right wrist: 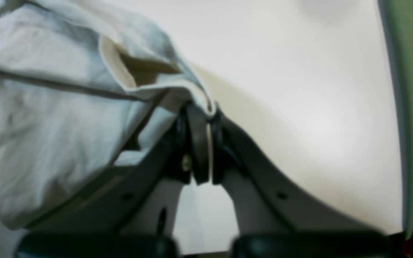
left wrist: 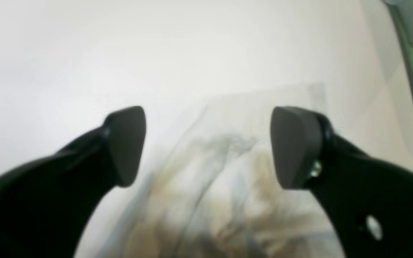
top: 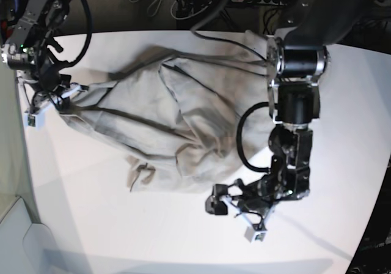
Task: Layout the t-shirt on the table in an organized manner, then fold the t-shirt properly
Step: 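Release with the left gripper and grasp the t-shirt hem lower down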
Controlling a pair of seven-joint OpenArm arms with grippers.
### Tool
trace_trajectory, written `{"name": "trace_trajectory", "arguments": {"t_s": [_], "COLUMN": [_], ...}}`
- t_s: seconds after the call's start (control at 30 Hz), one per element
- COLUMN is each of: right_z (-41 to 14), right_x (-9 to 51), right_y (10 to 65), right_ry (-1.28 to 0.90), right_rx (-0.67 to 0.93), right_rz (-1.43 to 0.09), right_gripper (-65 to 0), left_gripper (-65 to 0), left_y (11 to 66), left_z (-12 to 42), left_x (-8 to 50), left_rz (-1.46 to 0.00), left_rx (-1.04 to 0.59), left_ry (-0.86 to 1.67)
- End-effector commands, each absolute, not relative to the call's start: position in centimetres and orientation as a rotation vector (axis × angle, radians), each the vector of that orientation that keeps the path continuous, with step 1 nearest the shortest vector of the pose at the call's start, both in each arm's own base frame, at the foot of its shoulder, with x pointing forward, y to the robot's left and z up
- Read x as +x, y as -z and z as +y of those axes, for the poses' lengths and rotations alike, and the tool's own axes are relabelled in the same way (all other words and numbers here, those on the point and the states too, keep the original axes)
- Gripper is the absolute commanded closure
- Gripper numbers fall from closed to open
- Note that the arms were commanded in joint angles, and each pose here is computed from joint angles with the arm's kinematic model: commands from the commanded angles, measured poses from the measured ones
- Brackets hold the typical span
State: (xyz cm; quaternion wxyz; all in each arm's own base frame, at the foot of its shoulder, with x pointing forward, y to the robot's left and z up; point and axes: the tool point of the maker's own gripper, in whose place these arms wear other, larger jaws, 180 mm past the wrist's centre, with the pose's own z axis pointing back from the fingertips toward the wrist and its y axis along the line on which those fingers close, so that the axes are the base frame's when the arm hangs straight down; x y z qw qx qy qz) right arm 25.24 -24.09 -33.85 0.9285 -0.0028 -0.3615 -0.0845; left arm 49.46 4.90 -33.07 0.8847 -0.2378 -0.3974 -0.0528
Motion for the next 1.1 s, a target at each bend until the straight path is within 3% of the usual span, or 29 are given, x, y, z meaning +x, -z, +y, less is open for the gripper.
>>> {"name": "trace_trajectory", "arguments": {"t_s": [0.0, 0.27, 0.53, 0.93, 1.0, 1.07], "right_z": [-24.6, -24.7, -24.6, -24.6, -24.7, -24.7], "right_x": [25.9, 26.0, 26.0, 26.0, 26.0, 26.0], "right_y": [32.6, 32.6, 32.6, 32.5, 32.5, 32.5], "right_ry": [0.164, 0.162, 0.165, 0.163, 0.162, 0.162], "right_rx": [-0.024, -0.027, -0.023, -0.025, -0.027, -0.027], "right_rz": [-0.788, -0.790, -0.791, -0.791, -0.791, -0.791], "right_gripper": [0.0, 0.0, 0.0, 0.0, 0.0, 0.0], "left_gripper": [-55.2, -53.4, -53.0, -52.8, -49.6, -40.0], "left_y": [31.6, 36.2, 37.3, 42.1, 42.2, 42.3], "left_z": [4.4, 2.5, 2.8, 3.3, 3.4, 3.8], "left_x": [50.6, 50.4, 50.0, 46.8, 46.7, 46.7], "left_rz": [-0.869, -0.847, -0.840, -0.724, -0.721, -0.720], "left_rx": [-0.502, -0.499, -0.501, -0.489, -0.487, -0.481], "left_ry": [0.125, 0.133, 0.108, 0.081, 0.081, 0.079]}}
